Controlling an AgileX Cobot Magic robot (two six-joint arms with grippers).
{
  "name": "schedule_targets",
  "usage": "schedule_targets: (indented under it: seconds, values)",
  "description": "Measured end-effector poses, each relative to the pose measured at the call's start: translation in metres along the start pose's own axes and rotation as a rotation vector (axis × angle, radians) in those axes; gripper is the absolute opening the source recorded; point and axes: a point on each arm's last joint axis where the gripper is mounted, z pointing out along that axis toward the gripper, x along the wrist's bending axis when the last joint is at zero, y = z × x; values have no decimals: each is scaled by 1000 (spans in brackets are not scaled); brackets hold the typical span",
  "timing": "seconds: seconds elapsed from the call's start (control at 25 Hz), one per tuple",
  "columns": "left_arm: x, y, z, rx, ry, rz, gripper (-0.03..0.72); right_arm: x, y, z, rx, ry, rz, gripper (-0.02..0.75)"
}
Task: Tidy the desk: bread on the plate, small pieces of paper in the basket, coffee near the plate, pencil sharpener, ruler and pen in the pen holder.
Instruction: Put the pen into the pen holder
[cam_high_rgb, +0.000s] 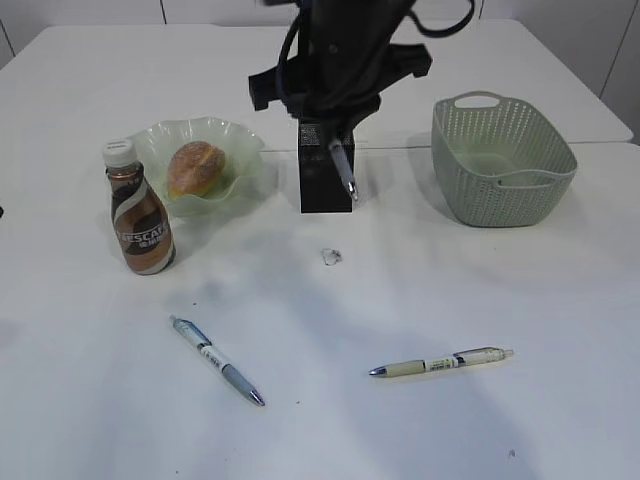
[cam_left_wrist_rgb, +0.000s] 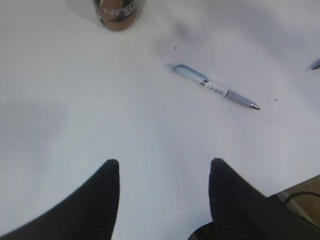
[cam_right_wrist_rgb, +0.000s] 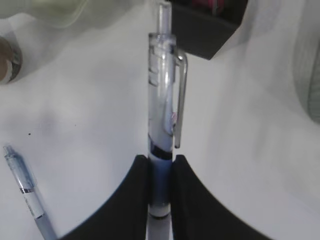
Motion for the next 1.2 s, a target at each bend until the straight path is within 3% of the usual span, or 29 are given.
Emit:
schedule_targets:
  seconds: [0.24,0.28,0.4,0.52,0.76,0.92,1.2]
  values:
    - [0,2,0,-21,0,0,402,-12,2,-32,-97,-47,-16,87]
    - [0,2,0,-25,0,0,401,-17,3,-43,-171,-71,-34,87]
    - [0,4,0,-44,0,0,402,-21,2,-49,-237,-82,-59,87]
    - [0,6,0,-67,0,0,401,-23,-3,-48,-301,-84,-94,87]
    - [0,9,0,-99,0,0,402,-22,-6,-36,-549,-75,-230,87]
    - [0,10,-1,-111,0,0,402,-26,0,-33,-655,-70,-215,87]
    - [0,12,-1,-132,-1,-1,402,-58,18,-12,-765,-44,-155,87]
